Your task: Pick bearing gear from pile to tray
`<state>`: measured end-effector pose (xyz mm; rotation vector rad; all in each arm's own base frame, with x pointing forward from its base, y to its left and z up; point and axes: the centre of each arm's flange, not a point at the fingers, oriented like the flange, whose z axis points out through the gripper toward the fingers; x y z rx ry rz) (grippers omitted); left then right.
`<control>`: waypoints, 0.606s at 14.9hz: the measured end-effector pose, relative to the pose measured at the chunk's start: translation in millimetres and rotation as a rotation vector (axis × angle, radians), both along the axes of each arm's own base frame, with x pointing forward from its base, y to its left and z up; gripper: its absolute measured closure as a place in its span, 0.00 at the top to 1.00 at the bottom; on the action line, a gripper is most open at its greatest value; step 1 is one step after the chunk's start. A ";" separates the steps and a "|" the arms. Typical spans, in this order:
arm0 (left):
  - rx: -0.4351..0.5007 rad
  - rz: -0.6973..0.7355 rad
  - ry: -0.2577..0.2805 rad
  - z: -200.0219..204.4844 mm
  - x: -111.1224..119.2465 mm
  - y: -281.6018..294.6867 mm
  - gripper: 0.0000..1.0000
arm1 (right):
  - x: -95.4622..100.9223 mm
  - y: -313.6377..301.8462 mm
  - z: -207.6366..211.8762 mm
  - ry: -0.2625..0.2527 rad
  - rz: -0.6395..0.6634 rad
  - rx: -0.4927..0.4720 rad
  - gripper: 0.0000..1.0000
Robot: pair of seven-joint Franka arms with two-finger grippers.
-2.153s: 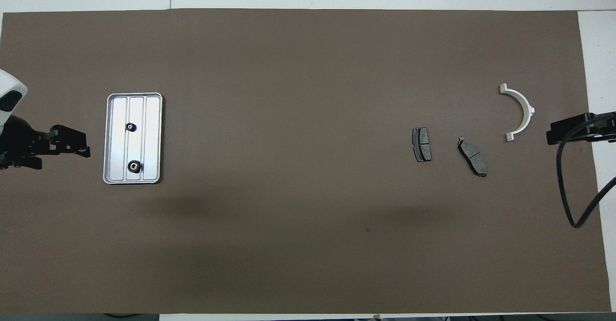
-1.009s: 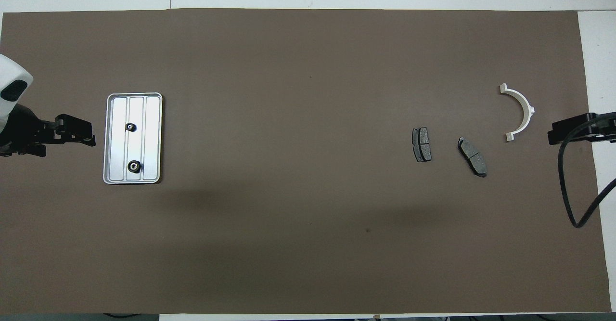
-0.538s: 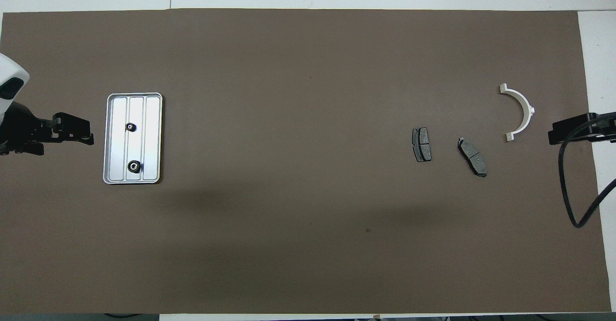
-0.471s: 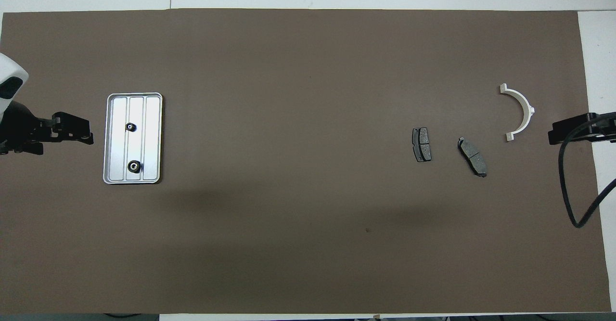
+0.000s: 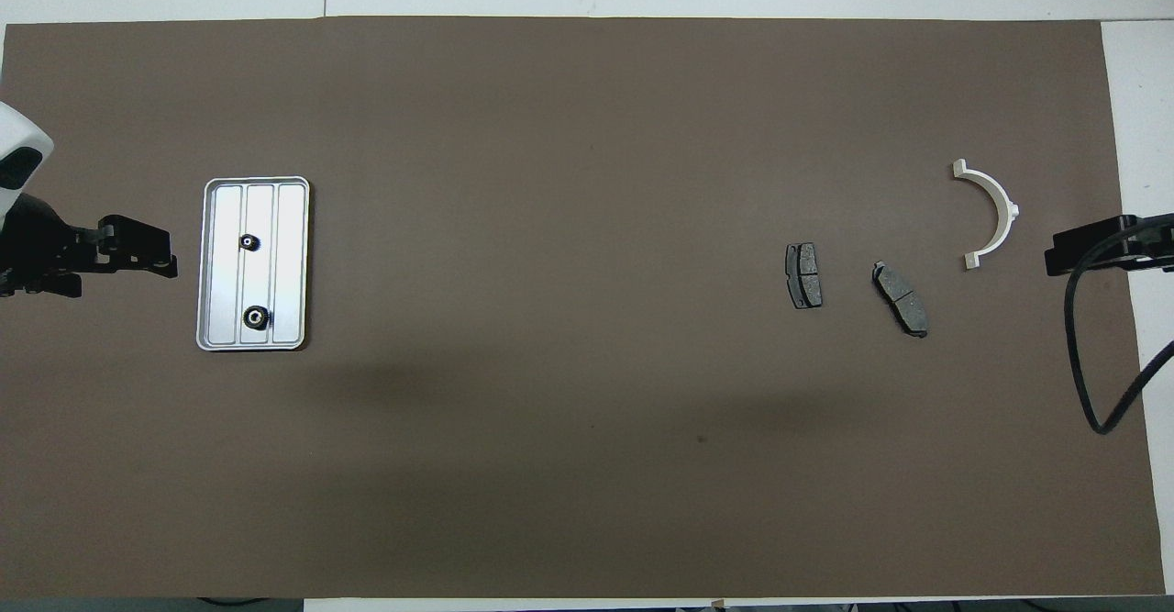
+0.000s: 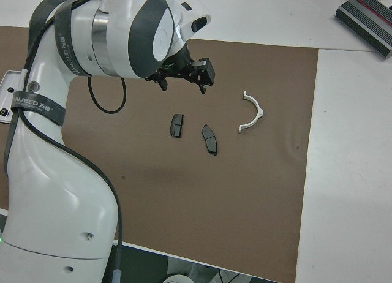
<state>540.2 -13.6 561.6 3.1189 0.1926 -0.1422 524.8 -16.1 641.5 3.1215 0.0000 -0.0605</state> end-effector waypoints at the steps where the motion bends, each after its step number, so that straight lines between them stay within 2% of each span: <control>1: 0.000 0.000 0.003 1.9 -0.7 0.2 1.00 | 0.0 0.0 0.0 0.000 0.000 0.000 1.00; 5: 0.000 -0.001 -0.002 25.2 -3.6 0.2 1.00 | 0.0 0.0 0.0 0.000 0.000 0.000 1.00; 9: 0.000 -0.005 -0.010 28.4 -3.3 -1.9 1.00 | 0.0 0.0 0.0 0.000 0.000 0.000 1.00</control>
